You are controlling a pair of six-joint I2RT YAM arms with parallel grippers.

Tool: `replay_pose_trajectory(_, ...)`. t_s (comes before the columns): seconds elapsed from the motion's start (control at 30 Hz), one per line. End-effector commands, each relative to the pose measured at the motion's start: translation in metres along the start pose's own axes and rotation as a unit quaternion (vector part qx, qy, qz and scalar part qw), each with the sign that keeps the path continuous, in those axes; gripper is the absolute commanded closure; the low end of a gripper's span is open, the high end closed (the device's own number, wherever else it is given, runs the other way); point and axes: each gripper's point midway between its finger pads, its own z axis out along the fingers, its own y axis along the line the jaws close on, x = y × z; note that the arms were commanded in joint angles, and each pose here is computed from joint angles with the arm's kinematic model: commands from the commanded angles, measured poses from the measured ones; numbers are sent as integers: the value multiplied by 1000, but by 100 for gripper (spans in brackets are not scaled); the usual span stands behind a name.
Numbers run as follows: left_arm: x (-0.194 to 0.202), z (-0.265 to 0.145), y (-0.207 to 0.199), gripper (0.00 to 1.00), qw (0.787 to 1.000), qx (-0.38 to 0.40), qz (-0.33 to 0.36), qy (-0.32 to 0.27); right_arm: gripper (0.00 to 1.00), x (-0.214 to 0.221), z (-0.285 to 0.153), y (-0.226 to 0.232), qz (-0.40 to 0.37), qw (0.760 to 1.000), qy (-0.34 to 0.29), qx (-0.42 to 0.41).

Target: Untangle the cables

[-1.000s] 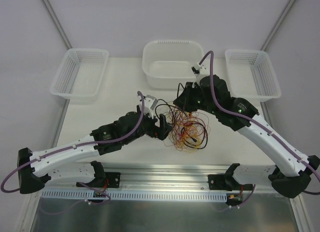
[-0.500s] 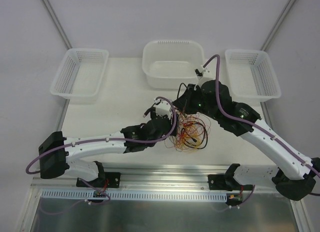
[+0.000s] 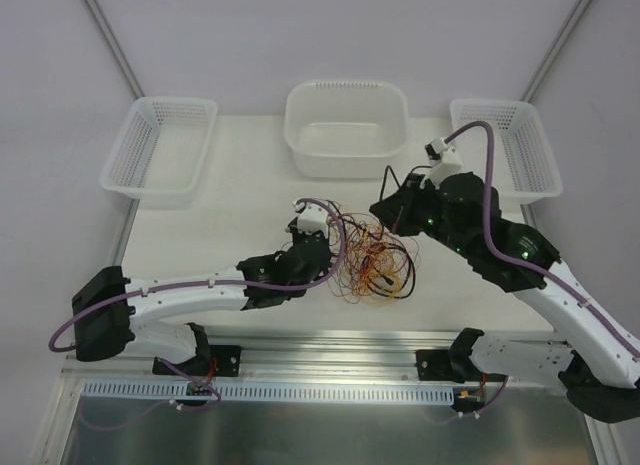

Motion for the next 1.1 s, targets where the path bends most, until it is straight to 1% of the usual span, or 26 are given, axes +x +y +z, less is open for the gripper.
replay_pose_trajectory(0.0,-14,-10,62,100,997,-76,-23,-21,99,-39,-41,-13,-16,997,-68,17)
replay_pose_trajectory(0.07,-7,-15,88,100,994,-103,-34,-8,100,-47,-58,-28,-21,996,-81,43)
replay_pose_trajectory(0.1,-10,-20,107,100,991,-121,-50,-13,99,-54,-66,-32,-31,994,-93,52)
replay_pose_trajectory(0.13,-6,-24,122,100,989,-138,-54,-5,100,-58,-76,-37,-33,992,-103,58)
replay_pose_trajectory(0.2,-16,-35,149,100,984,-162,-77,-22,99,-63,-87,-54,-40,988,-113,96)
replay_pose_trajectory(0.27,-20,-44,165,100,980,-177,-81,-30,99,-62,-96,-71,-52,984,-112,131)
replay_pose_trajectory(0.3,-29,-52,174,100,978,-181,-90,-45,99,-63,-99,-77,-54,982,-114,143)
replay_pose_trajectory(0.43,-41,-71,212,100,968,-233,-78,-57,99,-71,-118,-91,-55,973,-137,176)
replay_pose_trajectory(0.47,-37,-74,220,100,965,-247,-72,-48,99,-75,-127,-93,-59,971,-147,180)
replay_pose_trajectory(0.53,-35,-80,231,100,961,-264,-73,-41,99,-86,-139,-96,-64,964,-168,198)
replay_pose_trajectory(0.67,-26,-90,259,100,946,-315,-78,-24,99,-109,-175,-98,-80,949,-209,223)
replay_pose_trajectory(0.77,-19,-97,273,100,936,-342,-81,-8,99,-122,-199,-102,-81,935,-244,245)
replay_pose_trajectory(0.8,-19,-100,280,100,931,-355,-87,-6,99,-130,-213,-105,-83,926,-262,258)
replay_pose_trajectory(0.9,-16,-108,294,100,920,-381,-92,7,99,-139,-233,-106,-82,916,-290,266)
replay_pose_trajectory(1.0,-17,-113,301,100,913,-397,-87,20,99,-139,-233,-105,-83,917,-288,264)
replay_pose_trajectory(1.07,-18,-117,307,100,908,-409,-84,29,99,-134,-223,-107,-87,920,-274,266)
